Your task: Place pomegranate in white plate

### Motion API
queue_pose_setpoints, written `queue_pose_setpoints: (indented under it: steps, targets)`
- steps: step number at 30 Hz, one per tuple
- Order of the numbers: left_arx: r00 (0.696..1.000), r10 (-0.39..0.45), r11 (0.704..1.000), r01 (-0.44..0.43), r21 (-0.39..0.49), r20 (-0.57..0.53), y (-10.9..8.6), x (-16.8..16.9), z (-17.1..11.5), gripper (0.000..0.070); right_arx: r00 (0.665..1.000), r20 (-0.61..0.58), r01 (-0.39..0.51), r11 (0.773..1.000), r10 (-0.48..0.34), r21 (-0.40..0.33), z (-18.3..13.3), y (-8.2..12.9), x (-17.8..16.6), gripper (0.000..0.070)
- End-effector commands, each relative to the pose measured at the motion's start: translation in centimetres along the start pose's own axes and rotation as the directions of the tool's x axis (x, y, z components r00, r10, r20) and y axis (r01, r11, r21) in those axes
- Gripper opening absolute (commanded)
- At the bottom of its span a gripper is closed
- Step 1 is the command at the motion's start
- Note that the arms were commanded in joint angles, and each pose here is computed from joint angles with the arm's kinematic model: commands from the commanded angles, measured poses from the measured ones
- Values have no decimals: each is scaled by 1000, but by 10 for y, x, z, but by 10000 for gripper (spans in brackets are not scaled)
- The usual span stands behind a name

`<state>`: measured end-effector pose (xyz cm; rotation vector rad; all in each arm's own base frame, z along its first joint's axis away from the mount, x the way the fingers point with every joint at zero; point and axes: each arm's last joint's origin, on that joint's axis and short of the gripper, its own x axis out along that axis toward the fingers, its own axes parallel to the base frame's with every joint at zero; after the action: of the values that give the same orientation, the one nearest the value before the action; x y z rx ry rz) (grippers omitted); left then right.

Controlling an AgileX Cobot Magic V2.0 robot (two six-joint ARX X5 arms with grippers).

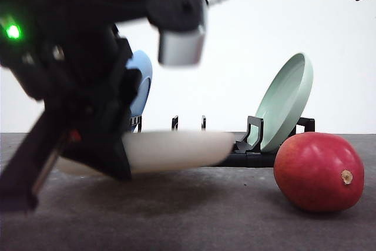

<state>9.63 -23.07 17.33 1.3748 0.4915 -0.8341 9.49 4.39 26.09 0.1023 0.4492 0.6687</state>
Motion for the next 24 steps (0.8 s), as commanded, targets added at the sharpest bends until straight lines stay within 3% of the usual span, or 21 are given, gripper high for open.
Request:
queue_pose_setpoints:
  steps: [1,6,8,12,17,21,24]
  targets:
    - [1000,8,1000,-8,21,12,-3,1,7,11,1000,18,-6,1000,6,-13,4,2,-2,378]
    - [999,10,1000,-11,25,30,-6,2,12,27,1000,18,-6,1000,6,-13,4,2,-2,378]
    - [999,16,1000,-17,19,42,-6,2,13,72,1000,18,-6,1000,6,-13,4,2,-2,378]
    - [998,19,1000,-20,12,52,-6,1,15,228,1000,18,-6,1000,6,-13,4,2,-2,378]
    - [999,6,1000,-5,-26,51,-6,-3,17,247,1000,18,-6,1000,6,-13,4,2,-2,378]
    - [997,-64,991,68,-119,41,4,-11,21,373,1000,18,-6,1000,6,-13,4,2,-2,378]
    - [981,-180,960,192,-205,77,17,-21,22,395,1000,18,-6,1000,6,-13,4,2,-2,378]
